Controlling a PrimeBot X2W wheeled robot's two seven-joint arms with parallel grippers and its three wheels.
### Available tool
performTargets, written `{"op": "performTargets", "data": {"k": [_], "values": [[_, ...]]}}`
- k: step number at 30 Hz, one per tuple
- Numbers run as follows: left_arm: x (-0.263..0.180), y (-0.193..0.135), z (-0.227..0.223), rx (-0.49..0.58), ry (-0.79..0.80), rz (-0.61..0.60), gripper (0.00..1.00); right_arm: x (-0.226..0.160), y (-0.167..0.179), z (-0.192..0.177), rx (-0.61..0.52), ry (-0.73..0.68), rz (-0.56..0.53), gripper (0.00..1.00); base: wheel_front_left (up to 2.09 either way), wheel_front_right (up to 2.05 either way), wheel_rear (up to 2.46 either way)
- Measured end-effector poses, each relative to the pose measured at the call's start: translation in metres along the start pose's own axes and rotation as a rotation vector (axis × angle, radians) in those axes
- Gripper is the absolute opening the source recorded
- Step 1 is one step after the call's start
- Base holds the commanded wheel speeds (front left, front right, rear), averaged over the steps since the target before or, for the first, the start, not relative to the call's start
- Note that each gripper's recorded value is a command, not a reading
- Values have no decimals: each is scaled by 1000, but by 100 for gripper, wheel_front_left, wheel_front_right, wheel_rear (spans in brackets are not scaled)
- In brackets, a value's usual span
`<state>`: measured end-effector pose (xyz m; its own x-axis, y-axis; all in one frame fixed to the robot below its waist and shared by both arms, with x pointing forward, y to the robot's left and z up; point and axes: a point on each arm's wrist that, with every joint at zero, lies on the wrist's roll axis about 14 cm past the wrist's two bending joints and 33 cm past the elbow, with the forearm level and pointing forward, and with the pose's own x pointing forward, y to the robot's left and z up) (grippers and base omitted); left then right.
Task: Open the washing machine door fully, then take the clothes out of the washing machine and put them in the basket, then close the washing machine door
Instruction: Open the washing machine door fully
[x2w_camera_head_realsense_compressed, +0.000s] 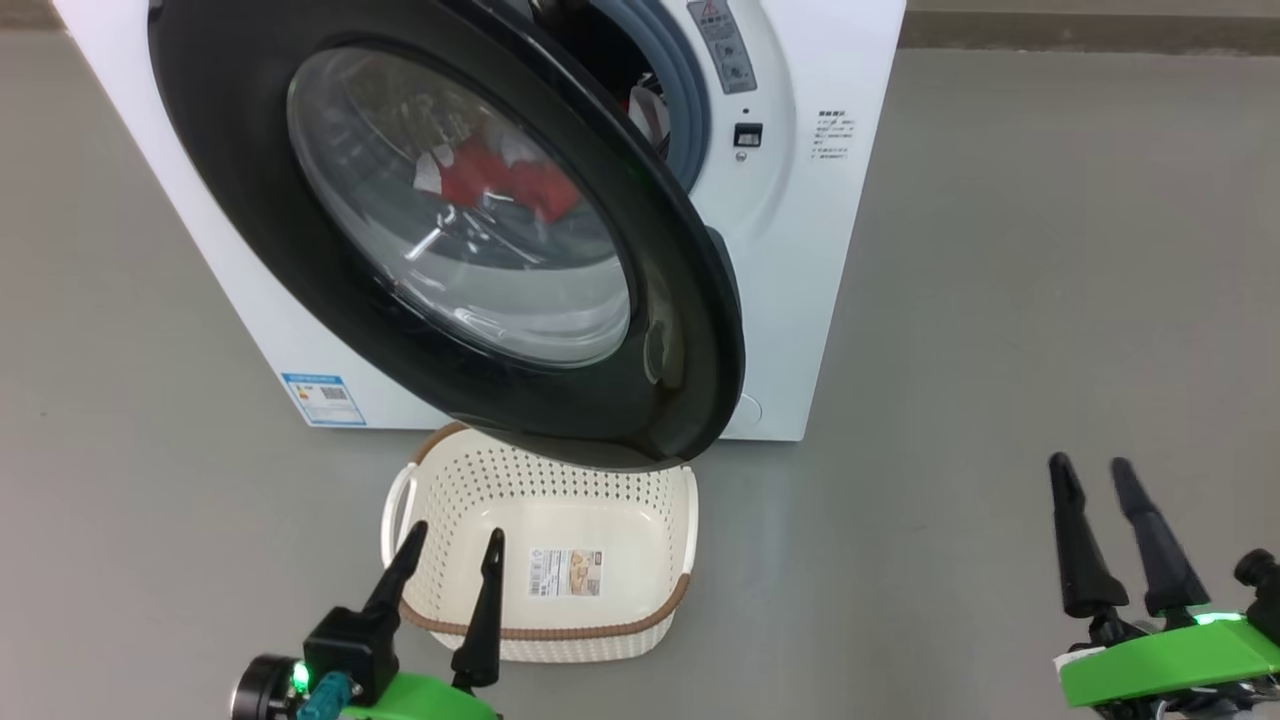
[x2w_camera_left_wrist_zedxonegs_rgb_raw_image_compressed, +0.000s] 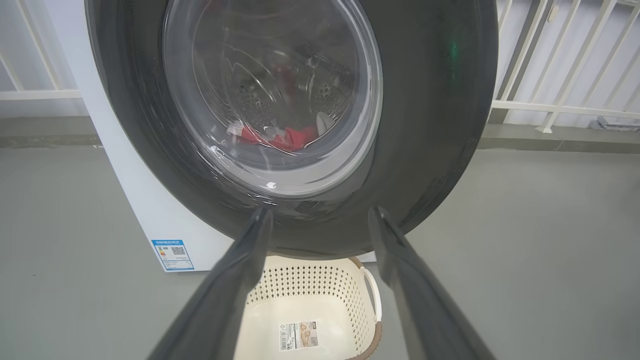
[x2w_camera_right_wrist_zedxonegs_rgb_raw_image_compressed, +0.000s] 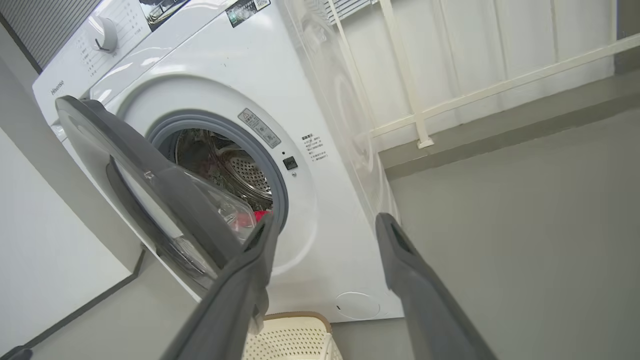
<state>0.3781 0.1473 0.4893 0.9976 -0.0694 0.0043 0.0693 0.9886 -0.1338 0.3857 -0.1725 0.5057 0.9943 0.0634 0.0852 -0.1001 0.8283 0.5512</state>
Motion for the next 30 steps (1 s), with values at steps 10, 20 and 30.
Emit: {"op": "performTargets", "data": {"k": [10,20,30], "values": [[-10,1,-3,2,7,6,100,-21,-11,0,-279,0,-41,100,0,0,0],[-13,1,-4,-1,8,1,100,-36,-21,-32,-331,109,-64,100,0,0,0],[-15,1,-8,0,21,2,100,-40,-26,-43,-329,145,-79,100,0,0,0]]}}
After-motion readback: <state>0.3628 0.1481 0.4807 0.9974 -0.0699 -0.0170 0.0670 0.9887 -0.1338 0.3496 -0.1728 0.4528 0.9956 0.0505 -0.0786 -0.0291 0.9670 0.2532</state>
